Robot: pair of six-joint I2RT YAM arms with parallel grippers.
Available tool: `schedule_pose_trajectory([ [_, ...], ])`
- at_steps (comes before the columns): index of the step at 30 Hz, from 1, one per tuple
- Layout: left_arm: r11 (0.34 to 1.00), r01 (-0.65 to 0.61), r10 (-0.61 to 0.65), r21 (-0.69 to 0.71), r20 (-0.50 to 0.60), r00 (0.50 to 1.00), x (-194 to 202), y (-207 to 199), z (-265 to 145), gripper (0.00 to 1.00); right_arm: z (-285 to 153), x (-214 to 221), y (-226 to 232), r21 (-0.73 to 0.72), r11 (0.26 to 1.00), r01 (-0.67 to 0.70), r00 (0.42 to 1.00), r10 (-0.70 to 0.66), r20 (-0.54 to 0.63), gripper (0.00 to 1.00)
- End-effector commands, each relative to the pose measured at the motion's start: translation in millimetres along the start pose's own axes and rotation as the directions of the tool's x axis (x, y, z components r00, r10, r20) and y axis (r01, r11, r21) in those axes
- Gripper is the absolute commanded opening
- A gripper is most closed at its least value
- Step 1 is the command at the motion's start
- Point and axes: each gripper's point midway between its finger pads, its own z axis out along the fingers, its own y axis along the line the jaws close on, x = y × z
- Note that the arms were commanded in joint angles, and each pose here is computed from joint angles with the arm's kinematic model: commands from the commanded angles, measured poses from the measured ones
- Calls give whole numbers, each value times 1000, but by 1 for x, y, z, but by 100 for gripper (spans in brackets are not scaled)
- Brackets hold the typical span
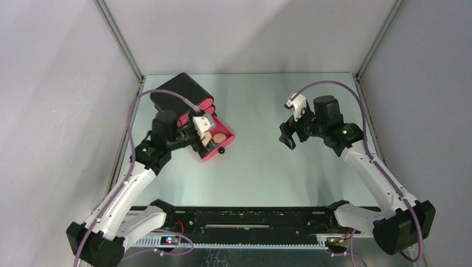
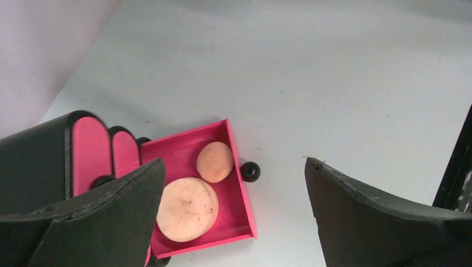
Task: Organize the makeup
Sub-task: Close the drawer in the storage box.
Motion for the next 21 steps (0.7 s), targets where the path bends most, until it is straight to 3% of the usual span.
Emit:
schedule_pose_trajectory([
  [1,984,-169,173,55,-61,983,25,-14,27,100,-4,-6,-5,-10,1000,-11,994,12,107,100],
  [11,846,-399,500,354,-268,823,100,-63,85,100,-5,8,-19,62,998,-11,996,6,87,100],
  [21,648,-494,745,580,-349,569,147,-74,115,94,-2,15,-14,38,999,-7,997,4,76,100],
])
